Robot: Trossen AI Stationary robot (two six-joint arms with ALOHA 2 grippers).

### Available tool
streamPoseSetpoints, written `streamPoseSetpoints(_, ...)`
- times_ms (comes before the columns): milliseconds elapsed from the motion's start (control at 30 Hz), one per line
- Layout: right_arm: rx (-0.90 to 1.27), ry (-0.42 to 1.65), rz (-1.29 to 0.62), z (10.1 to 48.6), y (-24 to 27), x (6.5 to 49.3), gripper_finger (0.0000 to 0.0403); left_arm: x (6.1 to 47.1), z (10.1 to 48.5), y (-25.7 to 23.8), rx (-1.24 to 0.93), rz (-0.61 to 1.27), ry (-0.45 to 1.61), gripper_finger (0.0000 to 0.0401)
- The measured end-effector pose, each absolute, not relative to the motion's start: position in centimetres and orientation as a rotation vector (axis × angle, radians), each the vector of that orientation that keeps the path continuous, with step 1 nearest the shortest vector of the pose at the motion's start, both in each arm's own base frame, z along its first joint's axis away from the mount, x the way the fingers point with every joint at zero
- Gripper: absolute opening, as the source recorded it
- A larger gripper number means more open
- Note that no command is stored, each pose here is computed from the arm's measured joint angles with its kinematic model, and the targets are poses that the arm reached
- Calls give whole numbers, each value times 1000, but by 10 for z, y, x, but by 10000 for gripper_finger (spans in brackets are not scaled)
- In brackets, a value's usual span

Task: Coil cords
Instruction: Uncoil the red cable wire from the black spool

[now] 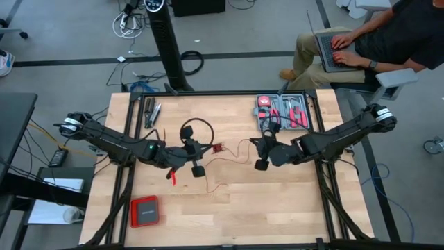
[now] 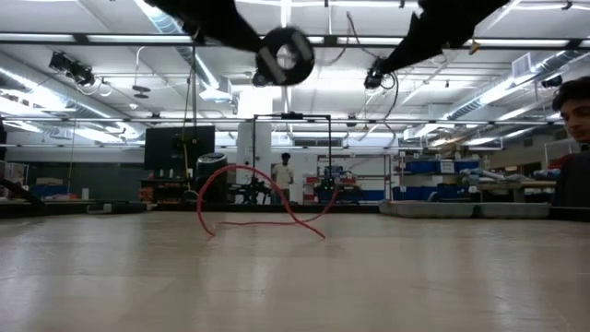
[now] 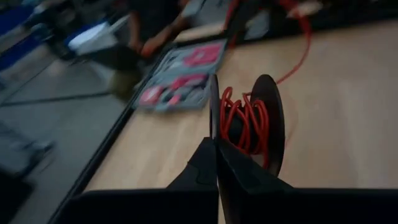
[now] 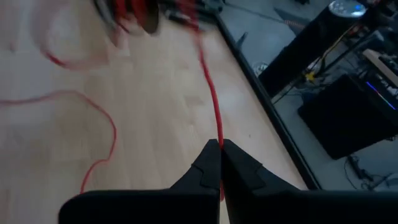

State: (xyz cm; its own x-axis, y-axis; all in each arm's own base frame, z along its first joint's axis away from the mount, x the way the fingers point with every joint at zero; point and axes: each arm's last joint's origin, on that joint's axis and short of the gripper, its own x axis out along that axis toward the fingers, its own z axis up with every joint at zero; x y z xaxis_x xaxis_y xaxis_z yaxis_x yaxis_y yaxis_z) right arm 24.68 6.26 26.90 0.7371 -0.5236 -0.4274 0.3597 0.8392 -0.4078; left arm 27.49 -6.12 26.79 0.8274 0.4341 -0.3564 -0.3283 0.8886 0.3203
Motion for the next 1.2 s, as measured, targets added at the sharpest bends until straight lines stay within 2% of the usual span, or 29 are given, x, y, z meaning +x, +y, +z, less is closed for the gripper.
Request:
streamPoseSetpoints(400,-323,279,-314,295,91,259,0,269,263,-43,391,696,516,0)
streamPoseSetpoints(633,-322,243,-205,285,101,276,0,270,270,-36,386,875,440,0)
streamPoseSetpoints(967,-333,329,-144,248,100,304,0,281,305,-39,293,854,171,0)
streamPoseSetpoints(1200,-354,501,-218,231,85,301,0,286,316,-47,223,599,19,0)
